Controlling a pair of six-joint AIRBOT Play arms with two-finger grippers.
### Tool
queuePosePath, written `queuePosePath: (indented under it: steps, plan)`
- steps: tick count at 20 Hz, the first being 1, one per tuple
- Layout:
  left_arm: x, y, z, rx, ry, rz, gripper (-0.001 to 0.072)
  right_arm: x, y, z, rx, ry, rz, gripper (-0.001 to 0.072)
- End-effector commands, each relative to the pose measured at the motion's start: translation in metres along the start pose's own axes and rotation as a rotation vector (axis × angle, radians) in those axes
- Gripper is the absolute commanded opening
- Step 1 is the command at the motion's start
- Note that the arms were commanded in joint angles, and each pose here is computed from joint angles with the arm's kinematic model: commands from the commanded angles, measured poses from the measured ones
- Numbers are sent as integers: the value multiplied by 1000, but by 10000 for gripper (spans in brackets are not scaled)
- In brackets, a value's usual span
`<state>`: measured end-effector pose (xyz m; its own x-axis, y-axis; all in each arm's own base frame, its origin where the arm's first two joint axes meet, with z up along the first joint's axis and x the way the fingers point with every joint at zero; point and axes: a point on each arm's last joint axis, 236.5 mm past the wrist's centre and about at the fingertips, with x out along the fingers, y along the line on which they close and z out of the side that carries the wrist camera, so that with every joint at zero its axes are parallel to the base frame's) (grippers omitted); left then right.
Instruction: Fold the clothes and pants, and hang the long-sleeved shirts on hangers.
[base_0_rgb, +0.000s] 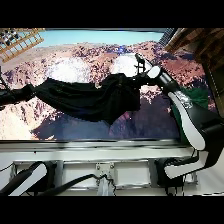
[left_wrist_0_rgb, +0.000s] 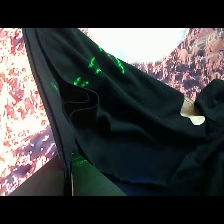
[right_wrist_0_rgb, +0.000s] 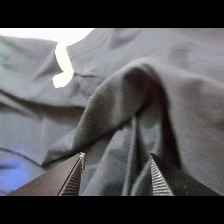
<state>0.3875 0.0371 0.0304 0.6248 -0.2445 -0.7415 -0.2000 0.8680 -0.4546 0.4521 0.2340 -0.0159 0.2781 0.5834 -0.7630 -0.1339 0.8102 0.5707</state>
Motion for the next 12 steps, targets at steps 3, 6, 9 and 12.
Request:
queuePosePath:
  steps: [3, 6, 9, 12]
  plan:
    - [0, 1, 1, 0, -3, 2, 2, 30, 6, -20, -46, 111, -3, 456]
    - [0, 1, 1, 0, -3, 2, 2, 36, -8, -30, -61, 151, -51, 452]
    - [0, 1, 1, 0, -3, 2, 2, 37, -14, -32, -67, 159, -74, 411]
    - [0, 1, 2, -1, -7, 3, 2, 42, -13, -36, -68, 171, -74, 364]
